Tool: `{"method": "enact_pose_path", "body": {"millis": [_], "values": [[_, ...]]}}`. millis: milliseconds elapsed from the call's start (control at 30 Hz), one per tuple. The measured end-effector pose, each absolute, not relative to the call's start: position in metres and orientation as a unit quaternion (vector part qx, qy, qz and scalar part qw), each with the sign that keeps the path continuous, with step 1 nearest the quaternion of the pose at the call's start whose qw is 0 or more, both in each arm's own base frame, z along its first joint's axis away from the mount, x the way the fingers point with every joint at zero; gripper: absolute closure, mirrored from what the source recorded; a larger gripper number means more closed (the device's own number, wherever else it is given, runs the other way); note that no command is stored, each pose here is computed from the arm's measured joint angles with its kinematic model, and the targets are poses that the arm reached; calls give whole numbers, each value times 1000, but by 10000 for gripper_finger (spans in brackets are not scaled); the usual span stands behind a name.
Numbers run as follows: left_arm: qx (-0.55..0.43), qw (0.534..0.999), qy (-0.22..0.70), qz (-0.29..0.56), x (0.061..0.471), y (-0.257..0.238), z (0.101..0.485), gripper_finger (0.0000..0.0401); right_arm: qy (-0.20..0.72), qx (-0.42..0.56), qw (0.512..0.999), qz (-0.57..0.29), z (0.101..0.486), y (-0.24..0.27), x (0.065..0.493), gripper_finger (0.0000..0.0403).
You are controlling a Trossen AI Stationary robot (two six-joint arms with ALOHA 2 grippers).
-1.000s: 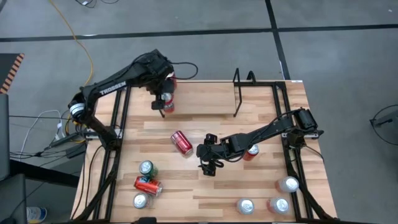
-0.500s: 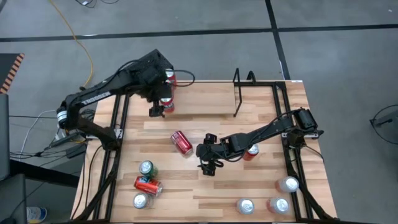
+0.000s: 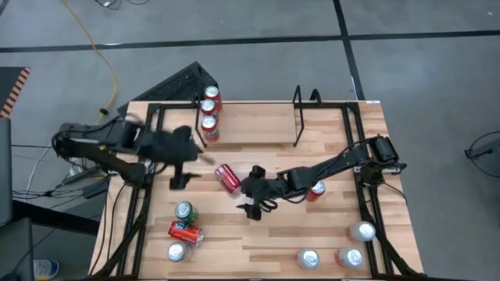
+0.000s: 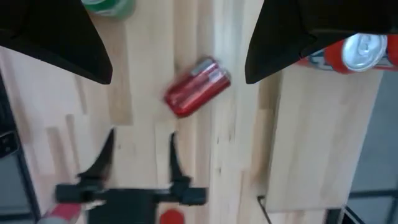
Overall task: Place canned beverage on shelf
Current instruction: Put the red black soda can on the shelf
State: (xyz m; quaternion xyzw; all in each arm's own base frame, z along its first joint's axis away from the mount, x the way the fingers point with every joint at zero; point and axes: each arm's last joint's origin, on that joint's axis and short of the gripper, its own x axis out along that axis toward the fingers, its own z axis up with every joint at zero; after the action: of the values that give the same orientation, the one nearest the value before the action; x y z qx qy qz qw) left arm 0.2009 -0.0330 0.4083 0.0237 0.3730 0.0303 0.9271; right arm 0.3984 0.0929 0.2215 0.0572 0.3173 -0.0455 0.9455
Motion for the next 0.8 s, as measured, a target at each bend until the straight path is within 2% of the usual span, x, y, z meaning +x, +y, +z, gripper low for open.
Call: {"method": "enact_pose_path", "body": {"millis": [200,333,467,567,800], "values": [[59,942,326,55,189,-92,408,46,261,48,957,-117,229,89,403,19],[94,951,287,69,187,-130,402,46,257,58,948,-180,227,86,401,19],[141,949,266,88,191,-163,388,46,273,83,937,-200,223,85,397,19],[181,942,263,108,197,-180,374,46,285,113,930,-203,220,85,395,19],[245,918,274,148,222,-209,335,46,293,181,929,-133,221,98,396,19]]}}
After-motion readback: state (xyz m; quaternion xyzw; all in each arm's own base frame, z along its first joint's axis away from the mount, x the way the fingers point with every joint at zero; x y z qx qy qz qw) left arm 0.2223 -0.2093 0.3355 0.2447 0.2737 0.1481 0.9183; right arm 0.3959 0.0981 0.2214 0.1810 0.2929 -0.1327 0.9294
